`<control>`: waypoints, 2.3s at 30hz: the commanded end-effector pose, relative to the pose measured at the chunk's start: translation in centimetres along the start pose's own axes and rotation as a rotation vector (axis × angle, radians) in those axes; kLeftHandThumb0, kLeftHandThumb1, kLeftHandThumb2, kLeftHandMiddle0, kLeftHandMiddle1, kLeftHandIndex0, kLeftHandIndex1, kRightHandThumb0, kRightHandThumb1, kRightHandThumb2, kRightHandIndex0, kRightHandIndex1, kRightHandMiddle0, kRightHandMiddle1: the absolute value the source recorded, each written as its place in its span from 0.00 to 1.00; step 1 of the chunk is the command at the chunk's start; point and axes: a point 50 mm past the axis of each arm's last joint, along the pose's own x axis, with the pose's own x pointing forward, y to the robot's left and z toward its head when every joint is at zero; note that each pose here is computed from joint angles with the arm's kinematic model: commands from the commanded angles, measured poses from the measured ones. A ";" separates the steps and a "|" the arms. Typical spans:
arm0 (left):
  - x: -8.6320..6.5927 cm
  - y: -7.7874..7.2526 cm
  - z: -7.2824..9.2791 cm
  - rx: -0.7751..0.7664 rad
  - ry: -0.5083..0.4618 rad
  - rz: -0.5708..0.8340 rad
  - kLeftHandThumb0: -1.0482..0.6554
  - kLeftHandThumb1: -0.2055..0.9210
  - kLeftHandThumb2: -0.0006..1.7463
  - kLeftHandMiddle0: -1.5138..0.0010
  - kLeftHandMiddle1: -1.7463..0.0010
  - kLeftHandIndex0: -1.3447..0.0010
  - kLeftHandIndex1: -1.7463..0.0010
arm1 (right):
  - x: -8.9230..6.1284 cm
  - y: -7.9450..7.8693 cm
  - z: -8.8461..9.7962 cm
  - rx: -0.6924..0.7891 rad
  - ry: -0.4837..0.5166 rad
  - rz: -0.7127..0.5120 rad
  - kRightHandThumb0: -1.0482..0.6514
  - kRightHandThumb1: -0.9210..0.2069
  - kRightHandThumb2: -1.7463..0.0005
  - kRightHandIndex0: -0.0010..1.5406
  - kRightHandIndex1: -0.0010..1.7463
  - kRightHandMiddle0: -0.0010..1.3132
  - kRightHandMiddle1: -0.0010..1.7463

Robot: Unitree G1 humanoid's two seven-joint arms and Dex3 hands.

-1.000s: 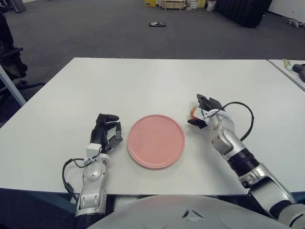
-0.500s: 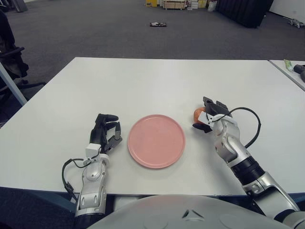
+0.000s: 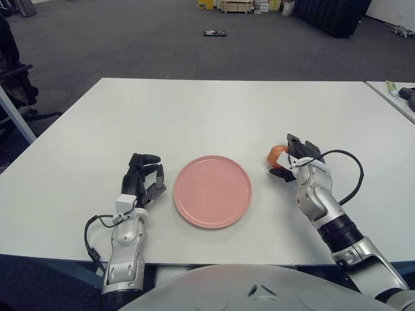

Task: Put the apple into the plate.

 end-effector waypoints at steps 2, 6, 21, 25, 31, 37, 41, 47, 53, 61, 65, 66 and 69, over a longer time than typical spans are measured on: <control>0.1 0.1 0.2 0.007 -0.005 0.010 0.39 0.82 0.47 0.60 0.18 0.76 0.00 | 0.4 2.3 -1.0 0.011 0.046 0.097 0.17 0.43 0.53 0.00 0.00 0.00 0.00; 0.0 0.0 0.2 0.013 -0.001 0.012 0.39 0.81 0.48 0.60 0.18 0.76 0.00 | 1.0 2.7 -1.0 0.016 0.058 0.097 0.19 0.41 0.51 0.00 0.00 0.02 0.01; 0.0 -0.1 0.3 0.005 -0.043 0.015 0.39 0.78 0.50 0.57 0.21 0.74 0.00 | 2.1 3.5 -0.7 0.081 0.092 0.073 0.22 0.37 0.50 0.00 0.07 0.00 0.20; -0.1 -0.1 0.2 0.009 -0.033 0.015 0.39 0.78 0.50 0.56 0.21 0.74 0.00 | 2.3 3.4 -0.2 0.091 0.075 0.058 0.23 0.37 0.50 0.00 0.11 0.00 0.22; -0.1 0.0 0.2 0.007 -0.034 0.018 0.39 0.78 0.50 0.57 0.21 0.74 0.00 | 2.7 3.2 0.2 0.091 0.045 0.014 0.23 0.36 0.50 0.00 0.27 0.00 0.33; 0.0 0.0 0.1 0.005 -0.044 0.011 0.39 0.79 0.49 0.58 0.20 0.75 0.00 | 3.1 3.0 0.5 0.117 0.006 -0.058 0.25 0.42 0.42 0.07 0.82 0.07 0.86; 0.0 0.0 0.1 0.004 -0.054 0.013 0.39 0.79 0.49 0.58 0.20 0.75 0.00 | 3.3 3.0 0.5 0.145 -0.012 -0.094 0.33 0.41 0.38 0.21 0.95 0.28 0.96; 0.0 0.1 0.0 0.006 -0.053 0.014 0.39 0.78 0.50 0.57 0.20 0.75 0.00 | 3.5 2.6 0.9 0.217 -0.008 -0.145 0.34 0.51 0.28 0.45 1.00 0.43 1.00; -0.1 0.2 0.0 0.005 -0.033 0.015 0.39 0.78 0.50 0.57 0.21 0.75 0.00 | 3.5 2.5 0.9 0.294 0.007 -0.165 0.32 0.58 0.21 0.60 1.00 0.49 1.00; -0.1 0.0 0.1 -0.007 -0.024 0.029 0.39 0.79 0.49 0.58 0.21 0.75 0.00 | 3.5 2.0 1.0 0.367 -0.002 -0.188 0.32 0.62 0.18 0.76 1.00 0.52 1.00; 0.0 0.1 0.1 -0.002 -0.026 0.041 0.39 0.79 0.49 0.59 0.21 0.75 0.00 | 3.3 1.7 1.1 0.383 -0.029 -0.222 0.32 0.62 0.18 0.79 1.00 0.52 1.00; 0.0 0.1 0.1 -0.001 -0.030 0.042 0.39 0.79 0.49 0.59 0.21 0.75 0.00 | 3.3 1.7 1.1 0.387 -0.033 -0.227 0.32 0.62 0.18 0.80 1.00 0.52 1.00; 0.0 0.1 0.1 0.003 -0.026 0.042 0.39 0.79 0.49 0.59 0.21 0.75 0.00 | 3.1 1.5 1.0 0.400 -0.043 -0.240 0.32 0.62 0.18 0.81 1.00 0.52 1.00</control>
